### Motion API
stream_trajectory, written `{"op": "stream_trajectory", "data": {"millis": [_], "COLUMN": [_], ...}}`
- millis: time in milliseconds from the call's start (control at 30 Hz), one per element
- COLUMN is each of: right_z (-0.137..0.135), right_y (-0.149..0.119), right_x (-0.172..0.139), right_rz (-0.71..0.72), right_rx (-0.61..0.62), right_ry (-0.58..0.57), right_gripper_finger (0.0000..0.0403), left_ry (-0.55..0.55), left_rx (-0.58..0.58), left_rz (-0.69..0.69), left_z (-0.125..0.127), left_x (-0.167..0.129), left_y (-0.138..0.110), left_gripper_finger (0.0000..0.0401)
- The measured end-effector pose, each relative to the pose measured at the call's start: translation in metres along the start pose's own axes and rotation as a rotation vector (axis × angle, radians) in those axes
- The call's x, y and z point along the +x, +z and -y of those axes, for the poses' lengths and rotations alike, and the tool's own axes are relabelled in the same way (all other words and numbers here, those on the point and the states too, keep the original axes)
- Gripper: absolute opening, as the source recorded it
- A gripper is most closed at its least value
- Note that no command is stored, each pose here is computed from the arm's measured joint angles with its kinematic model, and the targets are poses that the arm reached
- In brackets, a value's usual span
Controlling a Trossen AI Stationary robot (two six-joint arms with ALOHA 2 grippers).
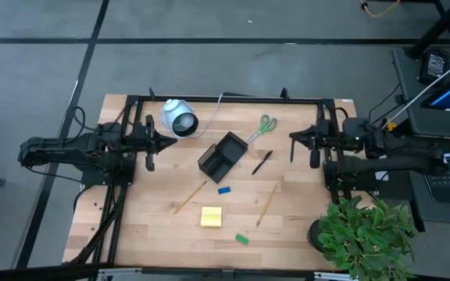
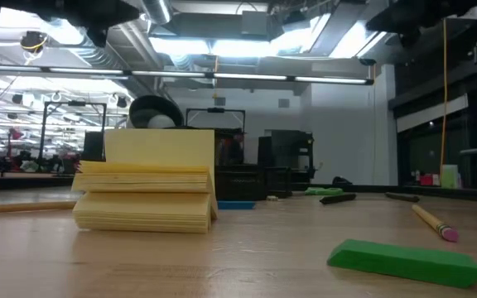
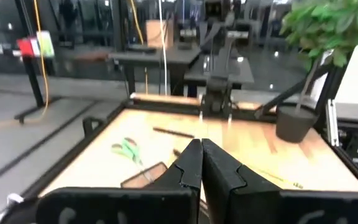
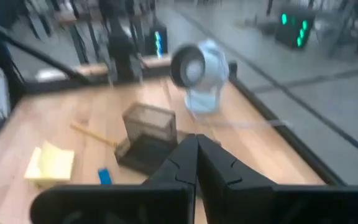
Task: Pick and place office supplies into organizer
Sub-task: Put the green scissors into the black desk organizer
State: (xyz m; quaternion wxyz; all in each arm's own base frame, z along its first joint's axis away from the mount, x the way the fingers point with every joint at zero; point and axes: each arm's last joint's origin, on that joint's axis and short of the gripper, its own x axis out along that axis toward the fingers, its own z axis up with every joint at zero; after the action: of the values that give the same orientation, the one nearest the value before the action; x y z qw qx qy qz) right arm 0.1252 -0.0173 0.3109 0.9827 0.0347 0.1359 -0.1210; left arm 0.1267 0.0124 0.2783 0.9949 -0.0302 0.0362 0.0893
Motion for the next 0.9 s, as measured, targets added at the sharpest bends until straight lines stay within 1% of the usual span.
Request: {"op": "stream_trajectory", "data": {"millis": [67, 167, 267, 367, 500, 633, 767, 900], "right_z": [-0.001, -0.002, -0.003, -0.005, -0.004, 0.001, 0.011, 0.02], "right_y": [0.006, 0.007, 0.005, 0.006, 0.013, 0.018, 0.017, 0.016], "right_x": [0.005, 0.014, 0.026, 0.037, 0.047, 0.057, 0.066, 0.074], "right_rz": [-0.059, -0.158, -0.242, -0.3, -0.345, -0.375, -0.434, -0.457], "right_rx": [0.015, 0.038, 0.026, 0.011, 0.011, 0.023, 0.046, 0.064], "right_ry": [-0.017, -0.031, -0.039, -0.044, -0.059, -0.098, -0.15, -0.192], "right_gripper_finger": [0.001, 0.0011, 0.0011, 0.0011, 0.0011, 0.0011, 0.0012, 0.0012], "left_ry": [0.0, -0.03, -0.057, -0.057, -0.053, -0.05, -0.049, -0.049], "left_rx": [-0.014, -0.013, 0.001, 0.002, 0.005, 0.039, 0.047, 0.066], "left_rz": [-0.029, -0.074, -0.139, -0.16, -0.163, -0.188, -0.21, -0.238], "left_z": [0.0, 0.002, 0.003, 0.003, 0.003, 0.004, 0.005, 0.005], "left_x": [0.004, 0.01, 0.015, 0.018, 0.021, 0.022, 0.027, 0.031], "left_y": [-0.001, -0.005, -0.011, -0.014, -0.009, 0.001, 0.003, 0.0], "left_gripper_finger": [0.0002, 0.0002, 0.0002, 0.0002, 0.0002, 0.0002, 0.0002, 0.0002]}}
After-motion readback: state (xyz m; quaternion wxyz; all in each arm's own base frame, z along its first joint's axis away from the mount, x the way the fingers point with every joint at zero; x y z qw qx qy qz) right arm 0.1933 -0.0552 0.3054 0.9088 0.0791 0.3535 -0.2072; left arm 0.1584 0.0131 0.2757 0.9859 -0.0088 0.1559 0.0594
